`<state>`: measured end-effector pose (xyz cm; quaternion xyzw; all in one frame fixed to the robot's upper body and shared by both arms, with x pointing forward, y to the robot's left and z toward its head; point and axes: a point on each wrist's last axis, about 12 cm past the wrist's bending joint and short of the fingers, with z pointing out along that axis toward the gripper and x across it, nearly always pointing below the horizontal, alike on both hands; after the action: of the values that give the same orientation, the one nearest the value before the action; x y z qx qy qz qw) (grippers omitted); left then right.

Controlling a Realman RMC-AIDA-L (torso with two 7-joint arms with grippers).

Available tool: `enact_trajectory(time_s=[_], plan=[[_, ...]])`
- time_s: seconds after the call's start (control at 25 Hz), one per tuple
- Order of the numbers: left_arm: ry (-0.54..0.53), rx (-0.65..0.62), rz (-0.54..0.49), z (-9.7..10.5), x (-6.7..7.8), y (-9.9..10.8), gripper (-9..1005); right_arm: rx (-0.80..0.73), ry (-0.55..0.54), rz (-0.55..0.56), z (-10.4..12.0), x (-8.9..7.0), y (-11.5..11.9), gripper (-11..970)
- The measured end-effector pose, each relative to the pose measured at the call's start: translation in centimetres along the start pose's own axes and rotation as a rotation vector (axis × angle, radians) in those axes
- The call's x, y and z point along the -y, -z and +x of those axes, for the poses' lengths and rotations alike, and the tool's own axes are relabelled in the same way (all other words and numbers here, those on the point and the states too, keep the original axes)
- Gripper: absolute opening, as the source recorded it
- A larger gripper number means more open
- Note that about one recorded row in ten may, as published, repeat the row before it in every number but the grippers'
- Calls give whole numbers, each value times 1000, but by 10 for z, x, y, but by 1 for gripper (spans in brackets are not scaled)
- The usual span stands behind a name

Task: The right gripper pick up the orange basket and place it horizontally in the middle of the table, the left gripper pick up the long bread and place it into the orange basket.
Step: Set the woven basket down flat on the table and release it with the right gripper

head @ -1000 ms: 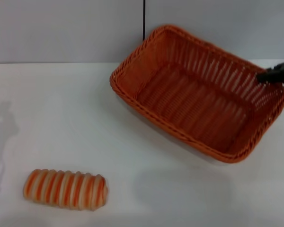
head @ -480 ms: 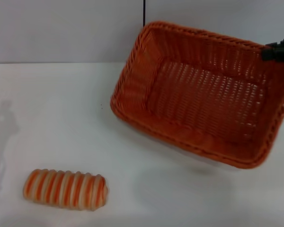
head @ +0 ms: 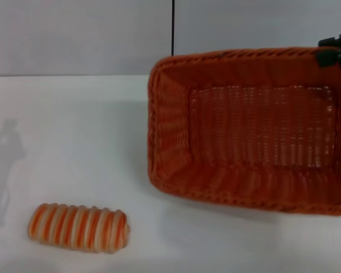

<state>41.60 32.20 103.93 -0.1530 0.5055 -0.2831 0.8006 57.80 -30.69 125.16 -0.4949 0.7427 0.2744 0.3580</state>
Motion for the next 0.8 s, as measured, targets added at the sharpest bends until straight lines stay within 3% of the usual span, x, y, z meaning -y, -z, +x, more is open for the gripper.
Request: enact_trajectory(time_s=[0.24,0.8], plan=[[13,4,-4,1,2,1,57,-44,72,-115,-3,-7,-22,163],[26,6,3,4,4,-2,62,-51,119,-309,14,-4,-68,164]])
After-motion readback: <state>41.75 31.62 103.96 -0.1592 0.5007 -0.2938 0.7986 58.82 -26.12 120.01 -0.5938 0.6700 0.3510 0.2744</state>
